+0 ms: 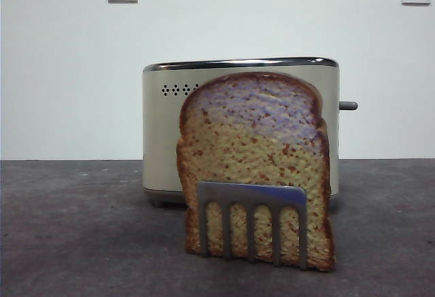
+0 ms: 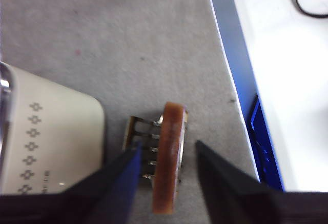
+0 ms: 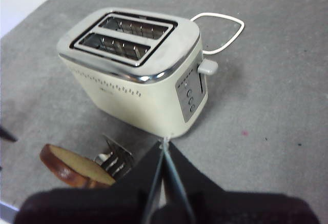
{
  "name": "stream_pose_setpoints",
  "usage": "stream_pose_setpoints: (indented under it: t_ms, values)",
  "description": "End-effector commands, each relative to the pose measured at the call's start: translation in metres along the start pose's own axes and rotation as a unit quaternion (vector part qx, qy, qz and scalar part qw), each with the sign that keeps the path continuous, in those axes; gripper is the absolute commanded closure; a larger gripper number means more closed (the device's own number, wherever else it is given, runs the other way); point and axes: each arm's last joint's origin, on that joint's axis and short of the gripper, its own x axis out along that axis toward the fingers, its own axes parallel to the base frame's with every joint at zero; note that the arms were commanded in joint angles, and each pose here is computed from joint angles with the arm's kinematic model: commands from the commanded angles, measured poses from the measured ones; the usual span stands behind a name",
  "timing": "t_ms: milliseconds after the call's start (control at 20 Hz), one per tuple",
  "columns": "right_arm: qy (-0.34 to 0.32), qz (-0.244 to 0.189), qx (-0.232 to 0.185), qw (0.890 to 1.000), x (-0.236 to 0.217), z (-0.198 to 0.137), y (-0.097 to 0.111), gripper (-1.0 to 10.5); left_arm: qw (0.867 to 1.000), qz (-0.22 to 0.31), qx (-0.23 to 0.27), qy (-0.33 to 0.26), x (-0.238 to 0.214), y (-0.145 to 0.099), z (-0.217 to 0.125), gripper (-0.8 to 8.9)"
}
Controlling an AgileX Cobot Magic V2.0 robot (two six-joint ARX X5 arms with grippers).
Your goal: Pick up a slice of bread from the rack,put the bread on the toaster,press the button
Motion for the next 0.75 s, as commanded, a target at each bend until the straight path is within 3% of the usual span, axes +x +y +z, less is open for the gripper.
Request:
stream_pose_setpoints:
  t_ms: [50, 600, 650, 750]
  values:
    - [0.006, 0.002, -0.016, 1.0, -0.001, -0.001, 0.001, 9.5, 1.0, -0.013, 0.001, 0.02, 0.016, 0.001, -0.001, 4.89]
    - [0.031, 0.019, -0.023, 0.999, -0.001, -0.007, 0.002, 9.5, 0.993, -0.04, -0.036, 0.102, 0.063, 0.015, -0.02, 4.73]
    - [0.033, 0.024, -0.026, 0.999, -0.001, -0.007, 0.002, 9.5, 0.993, -0.038, -0.041, 0.108, 0.065, 0.019, -0.023, 4.87]
    - [0.036, 0.028, -0.03, 0.999, -0.001, -0.008, 0.002, 9.5, 0.991, -0.036, -0.053, 0.116, 0.067, 0.025, -0.029, 6.11]
